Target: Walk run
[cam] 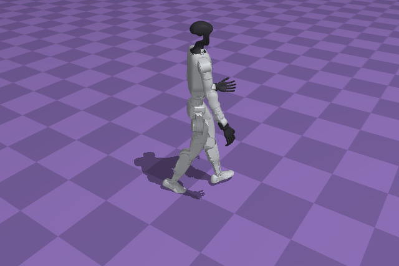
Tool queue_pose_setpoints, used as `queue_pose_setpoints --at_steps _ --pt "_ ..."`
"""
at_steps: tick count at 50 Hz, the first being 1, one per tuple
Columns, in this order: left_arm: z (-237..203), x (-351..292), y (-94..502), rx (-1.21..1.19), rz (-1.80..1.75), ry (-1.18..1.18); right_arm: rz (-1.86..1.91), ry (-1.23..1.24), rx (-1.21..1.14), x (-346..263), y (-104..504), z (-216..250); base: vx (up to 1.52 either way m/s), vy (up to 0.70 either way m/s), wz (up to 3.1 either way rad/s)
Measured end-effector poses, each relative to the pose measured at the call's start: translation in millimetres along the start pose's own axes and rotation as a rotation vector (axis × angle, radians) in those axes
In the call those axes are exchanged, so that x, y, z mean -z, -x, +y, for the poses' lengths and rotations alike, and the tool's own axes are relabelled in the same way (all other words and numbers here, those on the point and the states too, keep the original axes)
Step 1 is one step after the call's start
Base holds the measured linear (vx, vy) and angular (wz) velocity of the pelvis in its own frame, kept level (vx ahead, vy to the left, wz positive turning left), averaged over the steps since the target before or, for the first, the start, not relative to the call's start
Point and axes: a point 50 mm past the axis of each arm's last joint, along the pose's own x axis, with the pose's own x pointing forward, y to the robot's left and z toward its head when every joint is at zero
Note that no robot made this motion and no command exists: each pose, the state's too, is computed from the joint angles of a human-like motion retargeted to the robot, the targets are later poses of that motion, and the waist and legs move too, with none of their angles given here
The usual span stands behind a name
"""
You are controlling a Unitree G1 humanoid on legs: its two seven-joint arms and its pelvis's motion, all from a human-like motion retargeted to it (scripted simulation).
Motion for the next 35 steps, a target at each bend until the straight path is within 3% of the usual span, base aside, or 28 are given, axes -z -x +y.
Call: queue_pose_setpoints --at_steps 5,13,22,35 --pt "10.4 -1.2 1.4 -0.049 0.003 0.009 0.169 0.083 -0.127 44.9 15.5 53.3 0.89 0.02 0.41" --pt "-12.2 -12.8 -30.2 0.039 -0.042 -0.016 0.367 0.122 -0.221 108.5 49.3 90.5 0.70 0.02 0.73" --pt "-26.4 -16.9 -39.3 0.150 -0.045 -0.048 0.536 -0.080 -0.337 147.9 89.9 135.2 0.61 -0.07 1.18" --pt "-10.5 3.8 -14.5 0.084 0.029 0.012 0.581 -0.019 -0.399 151.6 94.0 135.2 0.70 -0.21 0.34"
